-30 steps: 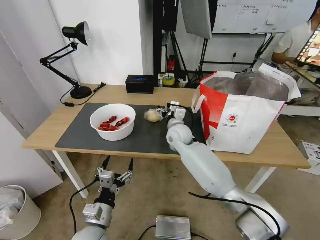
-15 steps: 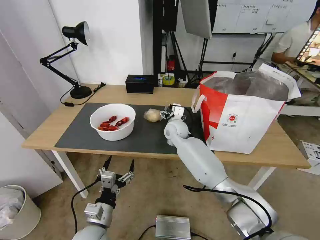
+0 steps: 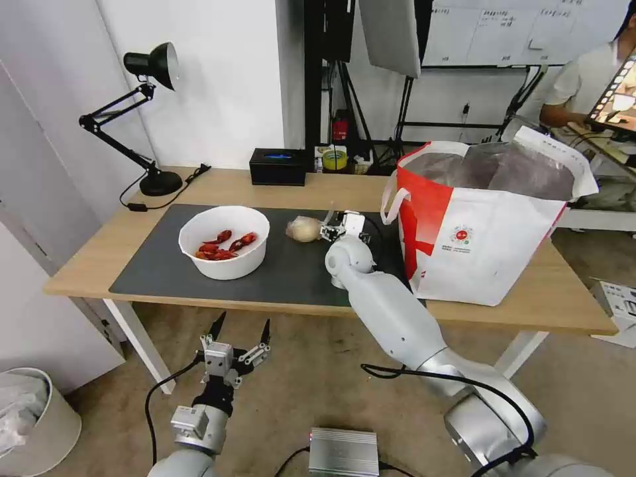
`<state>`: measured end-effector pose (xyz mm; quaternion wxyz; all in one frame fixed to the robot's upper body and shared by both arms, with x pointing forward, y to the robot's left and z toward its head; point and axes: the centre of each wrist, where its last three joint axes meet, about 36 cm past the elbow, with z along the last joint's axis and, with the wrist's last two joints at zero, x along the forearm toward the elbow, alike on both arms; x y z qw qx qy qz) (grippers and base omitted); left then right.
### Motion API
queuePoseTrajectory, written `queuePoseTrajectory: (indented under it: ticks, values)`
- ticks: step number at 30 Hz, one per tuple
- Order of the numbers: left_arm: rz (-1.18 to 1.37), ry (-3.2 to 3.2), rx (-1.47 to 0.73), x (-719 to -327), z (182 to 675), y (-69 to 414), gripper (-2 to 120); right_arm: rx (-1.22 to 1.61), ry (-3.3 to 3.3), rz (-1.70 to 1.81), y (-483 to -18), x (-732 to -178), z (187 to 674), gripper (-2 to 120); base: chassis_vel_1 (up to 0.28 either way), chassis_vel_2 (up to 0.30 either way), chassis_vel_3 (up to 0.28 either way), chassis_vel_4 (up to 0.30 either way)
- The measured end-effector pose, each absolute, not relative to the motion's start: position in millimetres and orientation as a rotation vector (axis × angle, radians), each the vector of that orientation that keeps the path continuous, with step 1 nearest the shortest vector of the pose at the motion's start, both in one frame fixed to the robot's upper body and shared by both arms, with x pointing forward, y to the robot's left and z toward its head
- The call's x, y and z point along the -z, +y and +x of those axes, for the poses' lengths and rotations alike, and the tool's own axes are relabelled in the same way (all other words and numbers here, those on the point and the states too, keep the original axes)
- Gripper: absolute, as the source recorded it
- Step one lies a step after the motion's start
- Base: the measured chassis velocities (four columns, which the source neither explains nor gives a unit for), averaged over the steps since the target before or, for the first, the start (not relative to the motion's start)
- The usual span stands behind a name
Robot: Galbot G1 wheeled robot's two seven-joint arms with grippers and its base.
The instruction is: Pick up the trash from the table and place it into the takeout bag.
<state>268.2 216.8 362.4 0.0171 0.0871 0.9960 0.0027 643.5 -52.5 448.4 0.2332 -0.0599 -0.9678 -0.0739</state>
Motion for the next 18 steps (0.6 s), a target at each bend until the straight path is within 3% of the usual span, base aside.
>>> queuePoseTrajectory:
  ticks: [2, 4, 6, 8, 11, 18]
  values:
    - [0.272, 3.094, -0.009, -361.9, 267.5, 215.6, 100, 0.195, -2.649, -0.174, -53.3, -448.0, 643.9, 82, 0.0, 0.0, 0.0, 0.0]
    - [0.273, 3.094, -0.009, -361.8, 267.2, 215.1, 100, 0.193, -2.647, -0.176, -53.5, -447.8, 643.8, 81, 0.0, 0.0, 0.0, 0.0]
    - [0.289, 3.085, -0.001, -364.8, 264.0, 209.7, 100, 0.196, -2.637, -0.192, -56.3, -446.1, 644.3, 67, 0.0, 0.0, 0.0, 0.0]
    - [0.293, 3.084, 0.002, -365.1, 263.3, 208.1, 100, 0.197, -2.634, -0.196, -57.2, -445.9, 644.6, 64, 0.0, 0.0, 0.0, 0.0]
    - [0.294, 3.084, 0.005, -365.2, 262.9, 206.2, 100, 0.192, -2.626, -0.202, -59.0, -444.9, 644.3, 49, 0.0, 0.0, 0.0, 0.0]
    - [0.29, 3.086, 0.009, -364.0, 262.1, 205.6, 100, 0.189, -2.618, -0.207, -59.8, -442.1, 643.0, 26, 0.0, 0.0, 0.0, 0.0]
